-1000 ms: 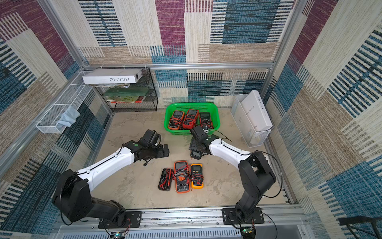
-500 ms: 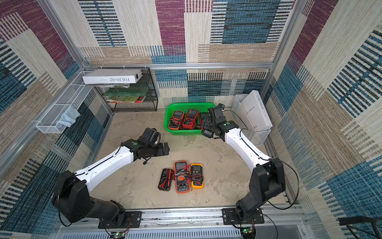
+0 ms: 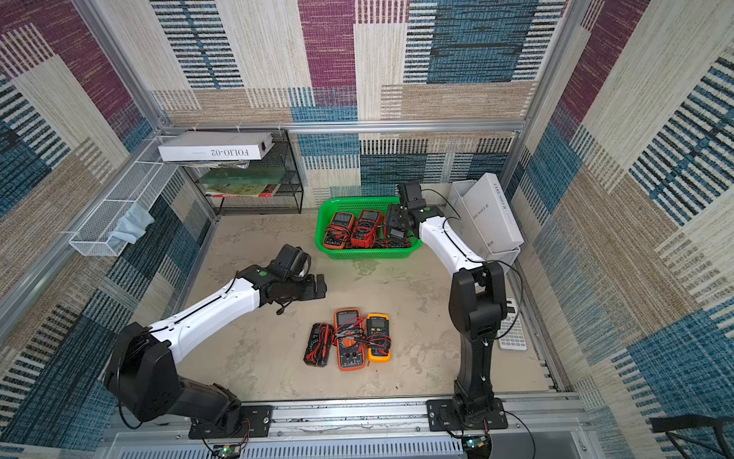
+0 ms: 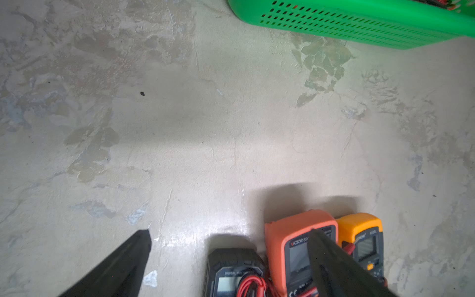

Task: Put the multimeter into the basket
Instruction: Place the multimeter in the basket, then pick up the multimeter from the center of the board, then place the multimeter in the basket, then pick up the multimeter from the center of the board.

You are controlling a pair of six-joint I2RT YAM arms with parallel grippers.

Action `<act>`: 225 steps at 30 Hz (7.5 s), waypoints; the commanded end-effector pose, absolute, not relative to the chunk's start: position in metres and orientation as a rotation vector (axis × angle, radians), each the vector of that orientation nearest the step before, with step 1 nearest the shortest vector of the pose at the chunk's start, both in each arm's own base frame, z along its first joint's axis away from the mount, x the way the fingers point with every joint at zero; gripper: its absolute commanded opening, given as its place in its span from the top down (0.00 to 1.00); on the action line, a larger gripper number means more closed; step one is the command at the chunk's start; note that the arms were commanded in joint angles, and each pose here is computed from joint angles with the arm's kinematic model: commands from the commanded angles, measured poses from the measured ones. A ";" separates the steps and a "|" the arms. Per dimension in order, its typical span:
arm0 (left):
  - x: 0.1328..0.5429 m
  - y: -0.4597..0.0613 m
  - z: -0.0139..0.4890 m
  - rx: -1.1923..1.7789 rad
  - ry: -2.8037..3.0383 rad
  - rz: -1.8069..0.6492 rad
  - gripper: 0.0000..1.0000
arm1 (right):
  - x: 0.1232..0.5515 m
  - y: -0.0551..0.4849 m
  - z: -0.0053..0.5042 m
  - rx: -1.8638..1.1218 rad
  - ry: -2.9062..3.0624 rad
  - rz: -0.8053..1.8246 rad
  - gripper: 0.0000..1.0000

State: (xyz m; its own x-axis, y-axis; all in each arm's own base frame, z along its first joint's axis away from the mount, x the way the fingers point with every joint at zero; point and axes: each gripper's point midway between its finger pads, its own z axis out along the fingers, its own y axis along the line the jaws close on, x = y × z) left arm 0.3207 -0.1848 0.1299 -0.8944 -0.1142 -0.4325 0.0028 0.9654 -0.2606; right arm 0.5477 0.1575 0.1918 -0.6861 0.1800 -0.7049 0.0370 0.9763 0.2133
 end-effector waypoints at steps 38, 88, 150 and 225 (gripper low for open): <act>0.286 -0.159 0.120 -0.154 2.672 -0.310 0.00 | 0.429 0.187 0.198 0.020 2.367 0.244 0.00; 0.269 -0.169 0.117 -0.126 2.677 -0.365 0.00 | 0.228 0.227 0.025 -0.081 2.740 0.217 0.12; 0.344 -0.209 0.180 0.149 2.552 -0.278 0.00 | 0.547 0.127 0.226 0.129 2.263 0.219 0.41; 0.263 -0.149 0.108 -0.156 2.686 -0.246 0.00 | 0.203 0.272 0.094 -0.263 2.577 0.290 0.01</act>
State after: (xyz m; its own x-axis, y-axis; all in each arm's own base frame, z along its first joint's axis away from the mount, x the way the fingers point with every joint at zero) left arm 0.2609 -0.1484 0.1042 -0.9047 -0.1460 -0.4003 -0.0726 0.9786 -0.1927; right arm 0.2093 0.2692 0.0972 -0.8367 -0.1430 -0.5287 -0.2650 0.9505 0.1624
